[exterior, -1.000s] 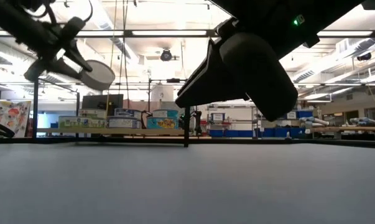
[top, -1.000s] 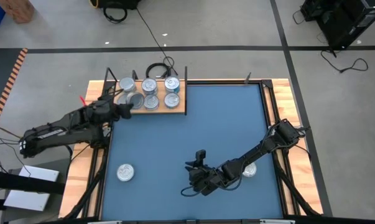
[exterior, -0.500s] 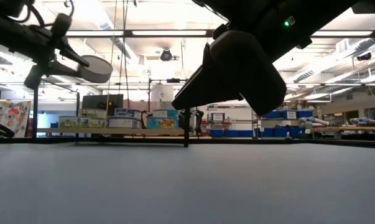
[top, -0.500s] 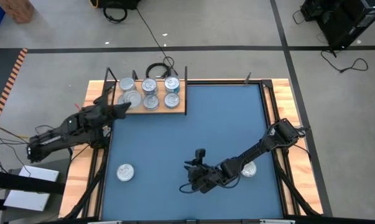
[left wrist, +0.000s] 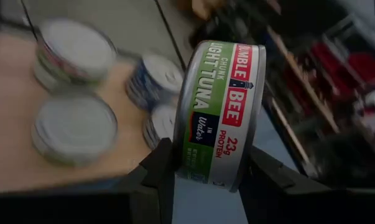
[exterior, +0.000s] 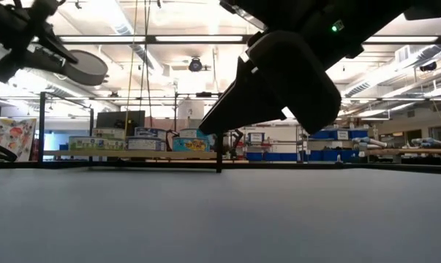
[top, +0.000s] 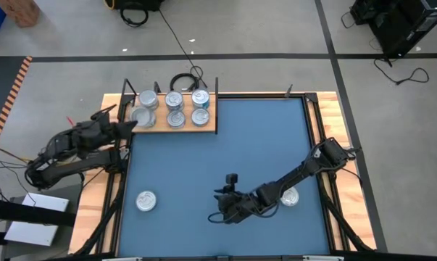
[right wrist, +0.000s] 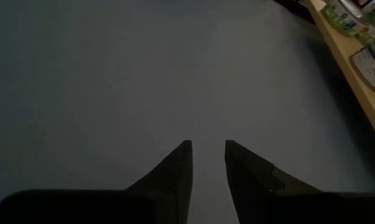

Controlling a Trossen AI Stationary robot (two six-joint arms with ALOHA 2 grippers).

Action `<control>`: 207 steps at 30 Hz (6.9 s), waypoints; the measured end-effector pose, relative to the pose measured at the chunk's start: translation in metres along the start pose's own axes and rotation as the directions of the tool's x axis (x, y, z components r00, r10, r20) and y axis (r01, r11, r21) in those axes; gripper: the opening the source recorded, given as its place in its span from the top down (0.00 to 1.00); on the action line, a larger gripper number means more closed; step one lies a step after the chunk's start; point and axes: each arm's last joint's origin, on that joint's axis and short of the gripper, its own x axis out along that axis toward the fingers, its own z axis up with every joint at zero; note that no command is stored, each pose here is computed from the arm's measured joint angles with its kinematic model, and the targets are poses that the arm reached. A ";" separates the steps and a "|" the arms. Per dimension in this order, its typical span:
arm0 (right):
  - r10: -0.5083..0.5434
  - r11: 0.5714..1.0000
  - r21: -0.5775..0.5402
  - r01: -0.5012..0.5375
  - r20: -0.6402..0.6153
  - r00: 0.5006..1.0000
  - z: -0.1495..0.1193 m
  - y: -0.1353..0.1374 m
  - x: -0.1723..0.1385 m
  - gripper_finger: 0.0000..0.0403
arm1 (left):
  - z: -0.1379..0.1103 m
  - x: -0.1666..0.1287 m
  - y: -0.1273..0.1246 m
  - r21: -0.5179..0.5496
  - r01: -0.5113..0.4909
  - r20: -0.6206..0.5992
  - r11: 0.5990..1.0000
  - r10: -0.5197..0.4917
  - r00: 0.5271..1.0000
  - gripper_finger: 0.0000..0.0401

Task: Stack canned seafood by type on shelf
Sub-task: Stack the green tuna can on top of the green tuna can on the shelf

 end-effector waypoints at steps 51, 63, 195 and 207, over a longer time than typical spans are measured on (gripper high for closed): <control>-0.477 0.152 -0.830 0.537 0.414 0.775 0.072 -0.117 0.031 0.37 | -0.062 0.084 -0.066 -0.400 0.503 -0.388 0.766 -0.639 0.664 0.66; -0.448 0.158 -0.796 0.585 0.470 0.761 0.078 -0.102 0.021 0.37 | -0.061 0.083 -0.069 -0.403 0.526 -0.374 0.749 -0.659 0.652 0.66; -0.295 0.865 -0.258 0.431 0.433 0.852 0.068 -0.097 0.034 0.64 | -0.135 0.028 -0.164 0.917 0.219 -0.295 -0.335 -0.196 0.935 0.59; -0.333 0.871 -0.189 0.453 0.449 0.829 0.073 -0.096 0.028 0.51 | -0.120 0.021 -0.176 0.940 0.248 -0.289 -0.235 -0.161 0.944 0.63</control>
